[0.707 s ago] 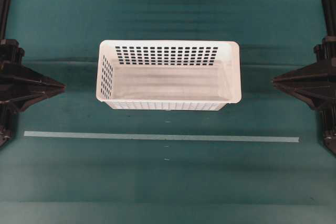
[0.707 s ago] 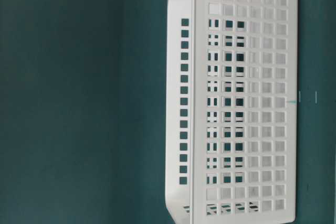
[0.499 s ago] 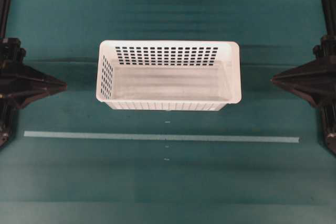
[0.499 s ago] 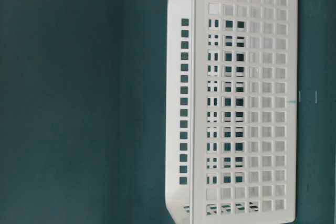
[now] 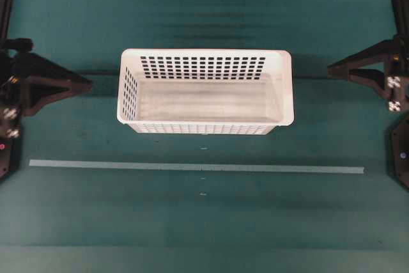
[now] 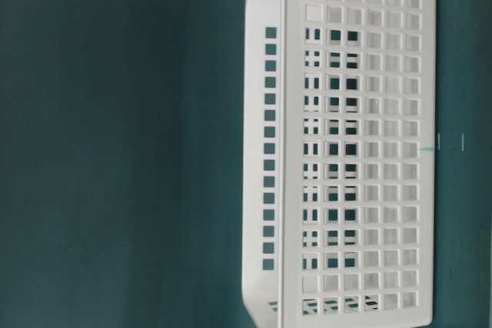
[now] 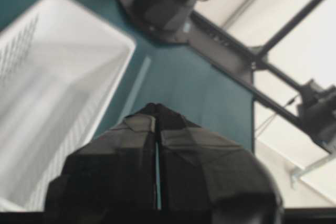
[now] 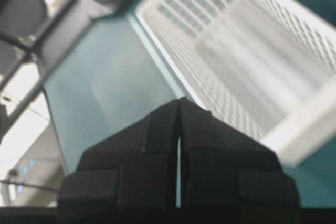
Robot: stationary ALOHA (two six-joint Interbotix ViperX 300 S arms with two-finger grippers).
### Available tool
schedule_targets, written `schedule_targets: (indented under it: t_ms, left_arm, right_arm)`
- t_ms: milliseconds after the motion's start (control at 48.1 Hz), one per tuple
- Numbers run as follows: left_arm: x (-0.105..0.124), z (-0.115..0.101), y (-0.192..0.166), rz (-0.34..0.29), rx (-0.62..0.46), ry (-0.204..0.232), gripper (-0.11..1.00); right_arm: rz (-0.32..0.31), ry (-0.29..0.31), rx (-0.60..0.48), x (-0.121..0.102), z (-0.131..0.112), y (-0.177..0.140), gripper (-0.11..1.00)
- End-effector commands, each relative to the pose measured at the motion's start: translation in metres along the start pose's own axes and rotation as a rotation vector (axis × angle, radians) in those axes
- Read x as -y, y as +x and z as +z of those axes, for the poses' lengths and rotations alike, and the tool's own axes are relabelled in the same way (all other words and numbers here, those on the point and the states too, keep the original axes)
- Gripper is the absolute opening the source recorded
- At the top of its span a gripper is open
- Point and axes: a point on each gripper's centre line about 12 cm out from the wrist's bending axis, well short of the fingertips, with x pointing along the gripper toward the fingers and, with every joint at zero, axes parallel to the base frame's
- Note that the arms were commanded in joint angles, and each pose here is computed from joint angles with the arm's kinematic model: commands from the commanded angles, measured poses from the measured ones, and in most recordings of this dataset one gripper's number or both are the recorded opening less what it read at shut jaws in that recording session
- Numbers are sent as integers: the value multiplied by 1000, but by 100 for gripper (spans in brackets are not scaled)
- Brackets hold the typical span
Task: Lift the white basket with both hands.
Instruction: 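Move both grippers inward toward the left and right short rims of the white basket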
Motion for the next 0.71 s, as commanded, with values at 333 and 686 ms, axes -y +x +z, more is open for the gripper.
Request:
schedule_targets:
  t_ms: [333, 686]
  left_arm:
    - [8, 29, 34, 204, -169, -242, -3]
    - [-16, 18, 51, 438, -305, -407, -3]
  right_arm:
    - [-218, 207, -223, -3, 26, 31, 0]
    - [-450, 316, -382, 16, 35, 72, 0]
